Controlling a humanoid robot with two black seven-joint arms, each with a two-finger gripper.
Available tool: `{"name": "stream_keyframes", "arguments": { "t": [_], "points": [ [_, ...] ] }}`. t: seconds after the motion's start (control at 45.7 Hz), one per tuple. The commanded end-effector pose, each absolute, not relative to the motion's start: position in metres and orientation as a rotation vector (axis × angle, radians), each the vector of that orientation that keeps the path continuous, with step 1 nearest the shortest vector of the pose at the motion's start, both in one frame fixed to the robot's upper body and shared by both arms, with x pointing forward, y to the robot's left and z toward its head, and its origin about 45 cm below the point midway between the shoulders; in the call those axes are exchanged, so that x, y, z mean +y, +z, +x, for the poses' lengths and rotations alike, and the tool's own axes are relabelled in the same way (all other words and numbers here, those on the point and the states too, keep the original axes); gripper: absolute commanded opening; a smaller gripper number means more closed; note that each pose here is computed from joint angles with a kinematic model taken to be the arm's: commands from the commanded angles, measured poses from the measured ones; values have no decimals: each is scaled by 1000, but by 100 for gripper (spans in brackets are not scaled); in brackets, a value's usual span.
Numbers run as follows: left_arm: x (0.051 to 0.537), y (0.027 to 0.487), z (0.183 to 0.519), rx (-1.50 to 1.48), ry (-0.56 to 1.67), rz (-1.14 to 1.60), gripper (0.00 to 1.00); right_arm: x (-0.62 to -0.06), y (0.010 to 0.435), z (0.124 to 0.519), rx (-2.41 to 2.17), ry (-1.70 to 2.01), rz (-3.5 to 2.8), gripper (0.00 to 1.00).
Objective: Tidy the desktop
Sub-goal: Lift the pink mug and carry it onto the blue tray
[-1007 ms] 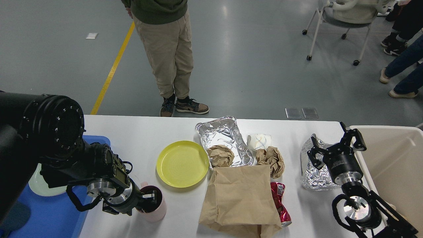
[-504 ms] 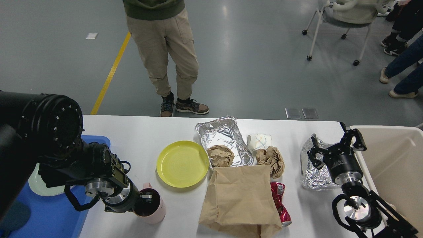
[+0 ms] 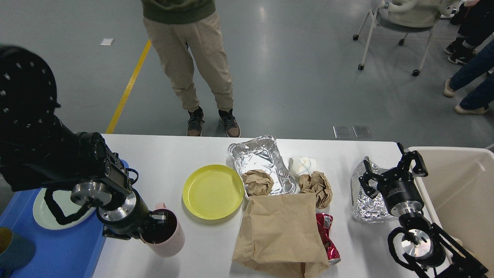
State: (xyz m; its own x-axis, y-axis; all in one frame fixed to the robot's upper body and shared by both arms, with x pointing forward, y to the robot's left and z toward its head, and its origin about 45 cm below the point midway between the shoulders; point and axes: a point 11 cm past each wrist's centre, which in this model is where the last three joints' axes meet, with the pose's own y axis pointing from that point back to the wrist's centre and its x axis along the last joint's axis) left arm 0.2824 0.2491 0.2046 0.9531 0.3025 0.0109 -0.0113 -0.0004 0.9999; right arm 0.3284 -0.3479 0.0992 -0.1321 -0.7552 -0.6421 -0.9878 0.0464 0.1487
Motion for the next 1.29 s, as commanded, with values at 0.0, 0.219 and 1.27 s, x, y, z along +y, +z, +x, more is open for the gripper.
{"name": "stream_keyframes", "arguments": {
  "t": [0.0,0.219,1.27],
  "points": [
    [239,259,289,223,222,1520,1,-348,99,328,1941,807,-1751,100],
    [222,342,290,171,190,1488,1,-348,99,328,1941,807,-1751,100],
    [408,244,274,274,254,1528,2,-348,100,329,1939,806,-1752,100]
  ]
}}
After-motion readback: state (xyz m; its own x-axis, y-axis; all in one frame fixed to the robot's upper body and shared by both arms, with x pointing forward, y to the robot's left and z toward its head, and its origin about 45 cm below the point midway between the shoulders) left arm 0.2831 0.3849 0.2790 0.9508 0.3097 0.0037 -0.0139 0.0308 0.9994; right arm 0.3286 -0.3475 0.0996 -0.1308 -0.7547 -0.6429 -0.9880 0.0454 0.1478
